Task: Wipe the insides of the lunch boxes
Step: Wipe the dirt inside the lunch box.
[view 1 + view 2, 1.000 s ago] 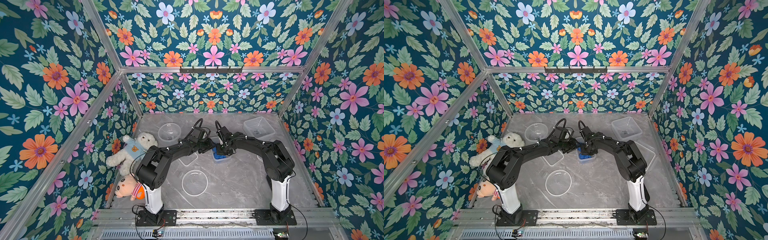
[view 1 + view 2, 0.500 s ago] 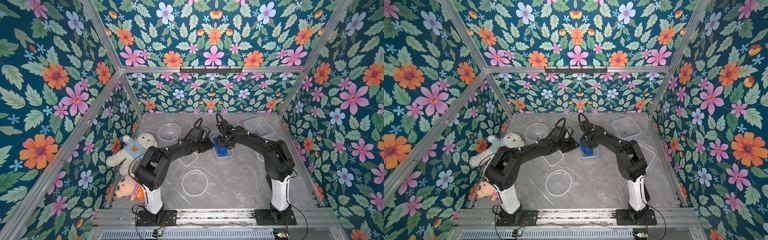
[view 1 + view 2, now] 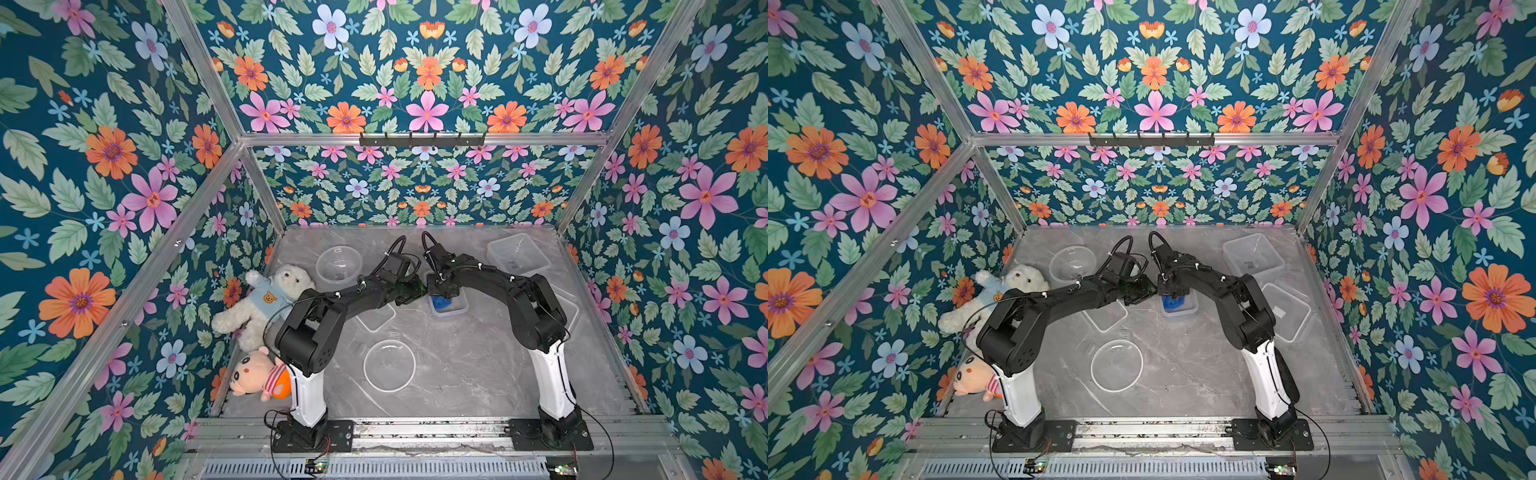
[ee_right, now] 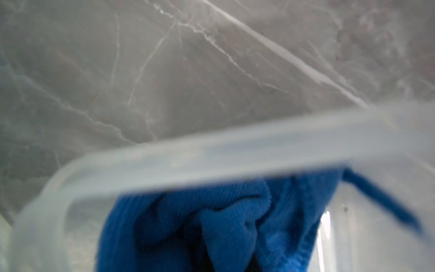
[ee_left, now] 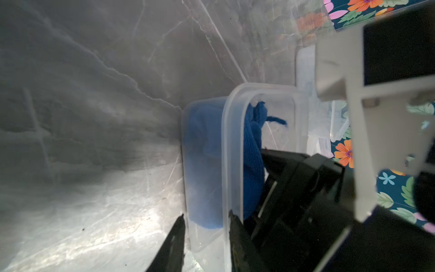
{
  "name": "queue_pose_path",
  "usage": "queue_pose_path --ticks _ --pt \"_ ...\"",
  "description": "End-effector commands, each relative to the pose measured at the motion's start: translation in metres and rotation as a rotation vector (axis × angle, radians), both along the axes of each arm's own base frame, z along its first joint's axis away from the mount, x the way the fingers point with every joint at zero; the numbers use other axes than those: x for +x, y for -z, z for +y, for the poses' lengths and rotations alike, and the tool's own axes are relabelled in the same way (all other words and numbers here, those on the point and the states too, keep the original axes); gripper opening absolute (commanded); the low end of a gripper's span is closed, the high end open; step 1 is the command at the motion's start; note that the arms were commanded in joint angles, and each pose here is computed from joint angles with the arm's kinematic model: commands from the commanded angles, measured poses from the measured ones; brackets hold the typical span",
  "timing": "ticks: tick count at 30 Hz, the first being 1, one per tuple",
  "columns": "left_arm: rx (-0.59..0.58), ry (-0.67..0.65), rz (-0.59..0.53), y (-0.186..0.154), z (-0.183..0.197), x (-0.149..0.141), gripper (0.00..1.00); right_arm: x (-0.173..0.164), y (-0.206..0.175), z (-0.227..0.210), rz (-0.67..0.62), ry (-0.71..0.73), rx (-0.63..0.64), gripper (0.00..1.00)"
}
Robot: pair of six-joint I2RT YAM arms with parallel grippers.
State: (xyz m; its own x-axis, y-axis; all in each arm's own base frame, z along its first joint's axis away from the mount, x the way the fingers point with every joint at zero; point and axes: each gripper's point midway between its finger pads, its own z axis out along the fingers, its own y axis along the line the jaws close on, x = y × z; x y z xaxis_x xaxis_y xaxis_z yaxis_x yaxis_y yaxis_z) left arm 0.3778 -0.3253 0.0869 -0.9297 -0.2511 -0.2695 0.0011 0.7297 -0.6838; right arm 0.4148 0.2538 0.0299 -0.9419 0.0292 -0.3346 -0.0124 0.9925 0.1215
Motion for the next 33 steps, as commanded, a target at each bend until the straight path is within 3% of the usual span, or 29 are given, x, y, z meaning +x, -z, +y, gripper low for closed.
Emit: queue_pose_path --ticks 1,8,21,33 --pt "-0.026 0.006 -0.044 -0.012 -0.006 0.007 0.35 -0.042 0.012 -0.02 0.098 0.003 -0.025 0.0" --pt "-0.028 0.021 -0.033 -0.003 -0.019 0.01 0.34 -0.056 0.009 -0.023 0.118 0.004 0.002 0.0" --pt "-0.05 0.034 -0.088 -0.021 -0.035 0.016 0.35 -0.056 -0.006 -0.006 0.108 -0.031 0.107 0.0" --pt "0.066 0.055 -0.012 0.014 -0.032 -0.001 0.26 -0.05 -0.013 -0.035 0.1 0.054 0.14 0.0"
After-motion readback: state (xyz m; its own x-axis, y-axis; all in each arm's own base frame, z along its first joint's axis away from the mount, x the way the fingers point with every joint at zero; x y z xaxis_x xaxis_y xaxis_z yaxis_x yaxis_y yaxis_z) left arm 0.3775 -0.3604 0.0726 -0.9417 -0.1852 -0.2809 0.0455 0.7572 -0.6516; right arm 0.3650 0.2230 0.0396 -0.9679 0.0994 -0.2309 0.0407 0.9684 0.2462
